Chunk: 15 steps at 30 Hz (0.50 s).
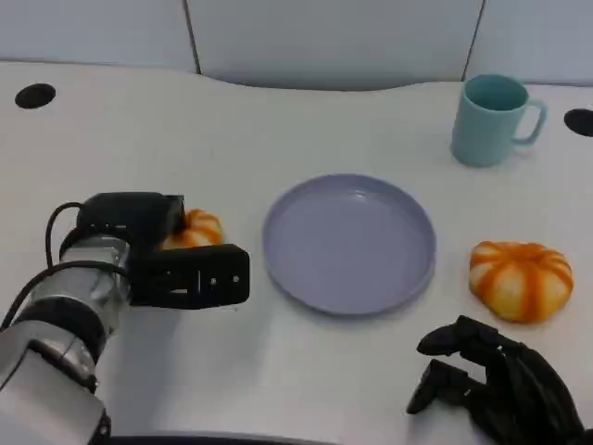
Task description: Grasp the bread from the table and place it into the plate.
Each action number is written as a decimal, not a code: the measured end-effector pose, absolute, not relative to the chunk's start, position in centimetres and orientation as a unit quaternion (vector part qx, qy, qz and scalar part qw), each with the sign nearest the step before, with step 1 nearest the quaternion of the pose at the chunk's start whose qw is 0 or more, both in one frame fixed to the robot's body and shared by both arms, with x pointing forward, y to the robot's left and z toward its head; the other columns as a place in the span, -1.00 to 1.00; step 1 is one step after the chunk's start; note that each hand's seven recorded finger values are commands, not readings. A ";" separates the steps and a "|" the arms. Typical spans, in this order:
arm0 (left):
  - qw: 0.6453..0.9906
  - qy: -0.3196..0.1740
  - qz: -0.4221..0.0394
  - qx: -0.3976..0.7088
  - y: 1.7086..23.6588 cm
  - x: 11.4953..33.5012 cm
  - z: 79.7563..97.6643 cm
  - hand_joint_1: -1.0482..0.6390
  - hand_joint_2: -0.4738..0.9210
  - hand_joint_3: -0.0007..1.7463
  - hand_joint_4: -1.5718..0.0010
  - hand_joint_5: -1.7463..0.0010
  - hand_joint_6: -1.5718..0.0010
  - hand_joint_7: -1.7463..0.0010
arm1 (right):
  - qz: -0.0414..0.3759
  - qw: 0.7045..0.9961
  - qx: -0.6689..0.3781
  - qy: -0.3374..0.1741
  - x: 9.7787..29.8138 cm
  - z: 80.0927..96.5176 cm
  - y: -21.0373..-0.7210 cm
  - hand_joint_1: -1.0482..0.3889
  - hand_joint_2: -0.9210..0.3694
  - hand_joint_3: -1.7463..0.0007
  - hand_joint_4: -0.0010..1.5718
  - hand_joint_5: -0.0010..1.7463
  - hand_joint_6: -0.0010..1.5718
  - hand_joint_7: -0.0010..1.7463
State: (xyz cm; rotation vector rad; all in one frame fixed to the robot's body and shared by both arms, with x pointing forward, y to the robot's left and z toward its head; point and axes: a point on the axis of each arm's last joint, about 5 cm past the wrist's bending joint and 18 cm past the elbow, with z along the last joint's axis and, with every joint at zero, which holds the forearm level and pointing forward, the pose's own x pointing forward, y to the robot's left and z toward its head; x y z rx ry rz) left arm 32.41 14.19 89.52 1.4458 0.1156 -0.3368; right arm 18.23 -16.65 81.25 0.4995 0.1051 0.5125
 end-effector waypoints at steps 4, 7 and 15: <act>0.753 0.057 -0.151 0.638 14.3 32.3 89.3 0.09 0.19 0.18 0.32 -0.59 0.35 -0.31 | 0.248 0.936 0.244 0.052 18.3 81.3 -16.6 -0.19 -1.00 0.46 -0.08 0.51 -0.11 0.08; 0.758 0.057 -0.147 0.633 14.4 32.3 89.3 0.08 0.29 0.13 0.32 -0.80 0.34 -0.60 | 0.248 0.936 0.244 0.052 18.3 81.3 -16.6 -0.19 -1.00 0.48 -0.07 0.51 -0.11 0.09; 0.763 0.049 -0.147 0.627 14.9 32.2 89.3 0.08 0.31 0.12 0.24 -1.00 0.34 -0.96 | 0.248 0.936 0.244 0.052 18.3 81.3 -16.6 -0.20 -1.00 0.48 -0.08 0.51 -0.11 0.10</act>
